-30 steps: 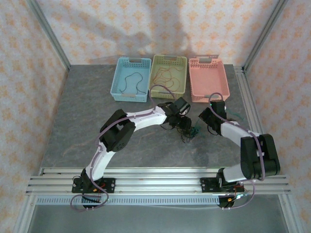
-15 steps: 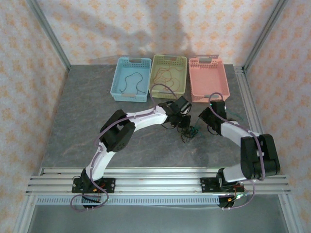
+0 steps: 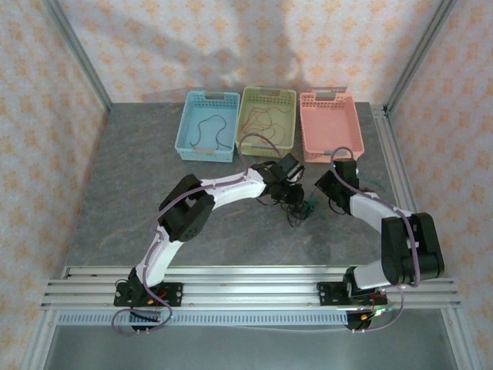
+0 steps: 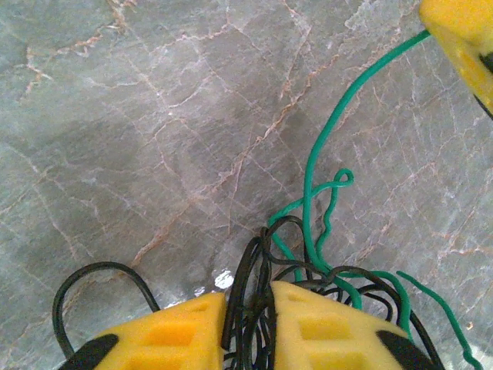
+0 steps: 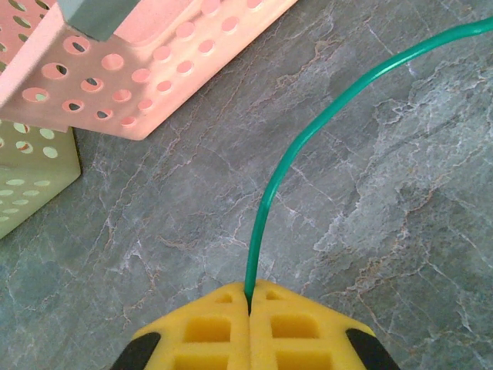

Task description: Untangle the cables

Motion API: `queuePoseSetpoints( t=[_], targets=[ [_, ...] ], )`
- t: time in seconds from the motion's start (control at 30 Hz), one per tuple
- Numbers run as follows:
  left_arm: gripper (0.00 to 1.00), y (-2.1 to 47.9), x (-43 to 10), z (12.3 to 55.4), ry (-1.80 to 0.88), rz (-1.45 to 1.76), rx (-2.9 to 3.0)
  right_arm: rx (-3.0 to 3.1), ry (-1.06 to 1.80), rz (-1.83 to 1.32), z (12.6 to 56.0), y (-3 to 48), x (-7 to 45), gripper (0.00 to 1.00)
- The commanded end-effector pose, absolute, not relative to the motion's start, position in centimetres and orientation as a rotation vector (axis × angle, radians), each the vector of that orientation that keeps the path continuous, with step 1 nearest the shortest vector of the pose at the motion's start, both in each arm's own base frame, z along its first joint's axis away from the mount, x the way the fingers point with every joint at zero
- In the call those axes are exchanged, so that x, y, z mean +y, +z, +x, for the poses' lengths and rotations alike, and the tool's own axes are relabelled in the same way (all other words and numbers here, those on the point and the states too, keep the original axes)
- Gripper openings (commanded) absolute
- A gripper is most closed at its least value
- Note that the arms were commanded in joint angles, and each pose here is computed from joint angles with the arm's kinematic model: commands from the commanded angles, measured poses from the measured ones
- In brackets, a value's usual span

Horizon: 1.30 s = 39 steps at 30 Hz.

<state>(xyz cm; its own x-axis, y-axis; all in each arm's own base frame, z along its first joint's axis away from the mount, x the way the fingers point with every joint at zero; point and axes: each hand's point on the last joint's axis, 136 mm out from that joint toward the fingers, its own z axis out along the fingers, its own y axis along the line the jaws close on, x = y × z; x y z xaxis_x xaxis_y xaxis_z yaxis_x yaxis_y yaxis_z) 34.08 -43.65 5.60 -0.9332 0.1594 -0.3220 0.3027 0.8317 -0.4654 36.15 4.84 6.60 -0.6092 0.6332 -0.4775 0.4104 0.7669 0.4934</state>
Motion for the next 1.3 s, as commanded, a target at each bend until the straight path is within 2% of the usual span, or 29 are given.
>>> queuePoseSetpoints(
  t=[0.0, 0.1, 0.33, 0.43, 0.57, 0.77, 0.93, 1.07, 1.27],
  targets=[
    [0.13, 5.0, -44.0, 33.8, -0.746, 0.372, 2.761, 2.292, 0.455, 0.76, 36.9, 7.3, 5.2, 0.0],
    [0.0, 5.3, -43.8, 33.9, -0.732, 0.368, 2.751, 2.29, 0.455, 0.759, 36.9, 7.4, 5.2, 0.0],
    [0.0, 8.1, -39.1, 35.2, -0.568, 0.303, 2.676, 2.29, 0.439, 0.766, 36.8, 7.3, 5.0, 0.0],
    [0.0, 10.2, -33.8, 36.4, -0.552, 0.16, 2.634, 2.285, 0.419, 0.772, 36.7, 7.5, 4.7, 0.0],
    [0.0, 13.1, -23.6, 36.9, -0.511, -0.105, 2.558, 2.275, 0.389, 0.787, 36.4, 7.6, 4.2, 0.0],
    [0.0, 17.6, -8.3, 33.1, -0.357, -0.512, 2.373, 2.244, 0.31, 0.827, 35.8, 7.9, 2.8, 0.0],
    [0.0, 21.6, 0.7, 27.7, -0.113, -0.725, 2.198, 2.197, 0.251, 0.863, 35.2, 8.6, 1.6, 0.0],
    [0.0, 24.3, 4.6, 24.5, -0.001, -0.849, 1.953, 2.148, 0.187, 0.905, 34.4, 9.2, 0.2, 0.0],
    [0.0, 25.4, 7.2, 22.0, 0.087, -0.946, 1.823, 2.098, 0.131, 0.96, 33.5, 9.5, -1.3, 0.0]
  ],
)
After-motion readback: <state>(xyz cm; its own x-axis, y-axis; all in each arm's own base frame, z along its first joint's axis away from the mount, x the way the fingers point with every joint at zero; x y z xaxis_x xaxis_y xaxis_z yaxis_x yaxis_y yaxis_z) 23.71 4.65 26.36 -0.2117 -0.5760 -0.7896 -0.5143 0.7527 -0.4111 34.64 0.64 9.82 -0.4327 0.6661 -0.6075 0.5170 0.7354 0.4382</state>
